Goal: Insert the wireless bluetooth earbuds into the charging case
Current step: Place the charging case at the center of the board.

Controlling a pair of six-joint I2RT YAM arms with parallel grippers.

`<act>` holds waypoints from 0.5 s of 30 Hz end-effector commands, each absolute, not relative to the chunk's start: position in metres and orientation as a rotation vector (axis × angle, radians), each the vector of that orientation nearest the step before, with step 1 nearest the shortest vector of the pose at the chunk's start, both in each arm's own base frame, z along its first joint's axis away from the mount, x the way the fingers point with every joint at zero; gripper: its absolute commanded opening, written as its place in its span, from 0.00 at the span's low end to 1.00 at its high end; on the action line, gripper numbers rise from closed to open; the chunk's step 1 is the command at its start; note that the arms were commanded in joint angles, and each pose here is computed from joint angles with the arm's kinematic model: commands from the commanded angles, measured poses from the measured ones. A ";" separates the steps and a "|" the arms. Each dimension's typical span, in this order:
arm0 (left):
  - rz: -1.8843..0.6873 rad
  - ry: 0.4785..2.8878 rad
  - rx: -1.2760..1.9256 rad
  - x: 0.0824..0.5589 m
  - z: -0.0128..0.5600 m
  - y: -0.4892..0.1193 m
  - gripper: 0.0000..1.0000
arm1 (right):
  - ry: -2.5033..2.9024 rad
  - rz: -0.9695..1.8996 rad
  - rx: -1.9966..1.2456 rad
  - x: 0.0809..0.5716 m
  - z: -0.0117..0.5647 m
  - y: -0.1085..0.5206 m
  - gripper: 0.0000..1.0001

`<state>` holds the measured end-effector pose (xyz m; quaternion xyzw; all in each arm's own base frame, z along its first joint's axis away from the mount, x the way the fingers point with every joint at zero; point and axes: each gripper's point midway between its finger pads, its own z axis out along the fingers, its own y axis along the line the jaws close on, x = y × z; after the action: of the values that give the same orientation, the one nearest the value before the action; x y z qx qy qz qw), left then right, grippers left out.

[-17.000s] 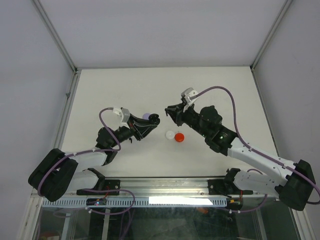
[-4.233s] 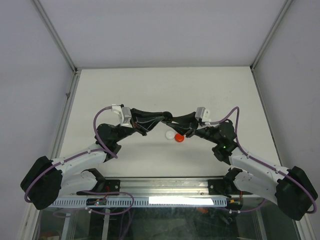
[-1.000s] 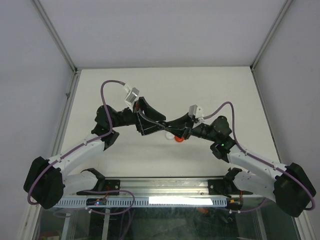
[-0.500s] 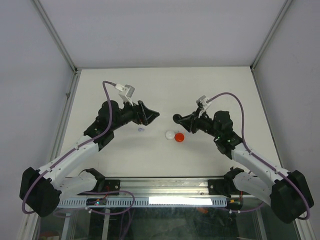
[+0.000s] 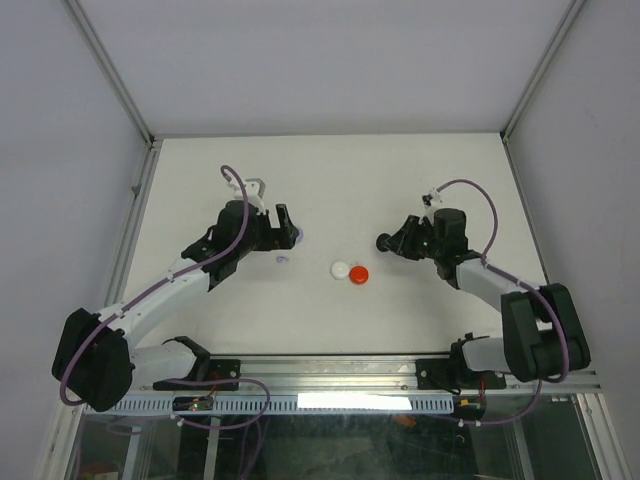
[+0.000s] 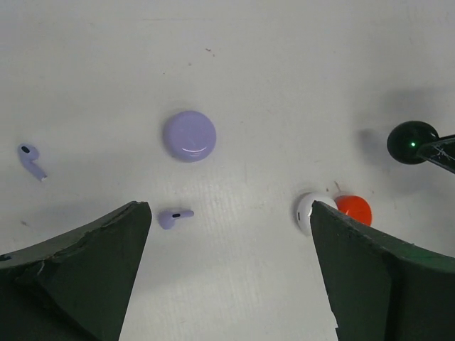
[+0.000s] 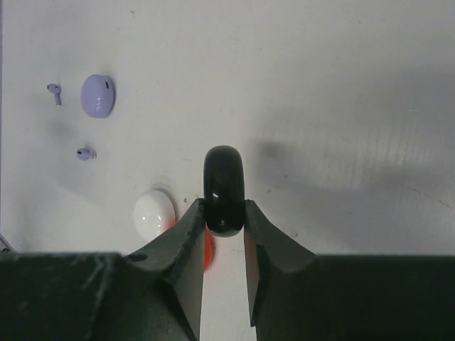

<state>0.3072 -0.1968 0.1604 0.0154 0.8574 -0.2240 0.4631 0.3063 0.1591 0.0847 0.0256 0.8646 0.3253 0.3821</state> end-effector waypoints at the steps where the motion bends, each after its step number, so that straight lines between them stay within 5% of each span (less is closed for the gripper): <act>1: -0.482 2.102 -0.019 0.326 0.160 -0.188 0.99 | 2.206 0.979 0.140 0.323 0.092 0.172 0.00; 7: -0.419 2.165 -0.010 0.340 0.138 -0.192 0.96 | 2.270 1.093 0.184 0.322 0.069 0.185 0.06; 15: -0.266 2.285 0.054 0.366 0.103 -0.195 0.93 | 2.365 1.056 0.209 0.315 0.046 0.181 0.27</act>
<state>0.3440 -0.1956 0.0992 0.0124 0.9071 -0.1334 0.3989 0.3089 0.1802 0.0383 0.0825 0.8810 0.3878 0.2580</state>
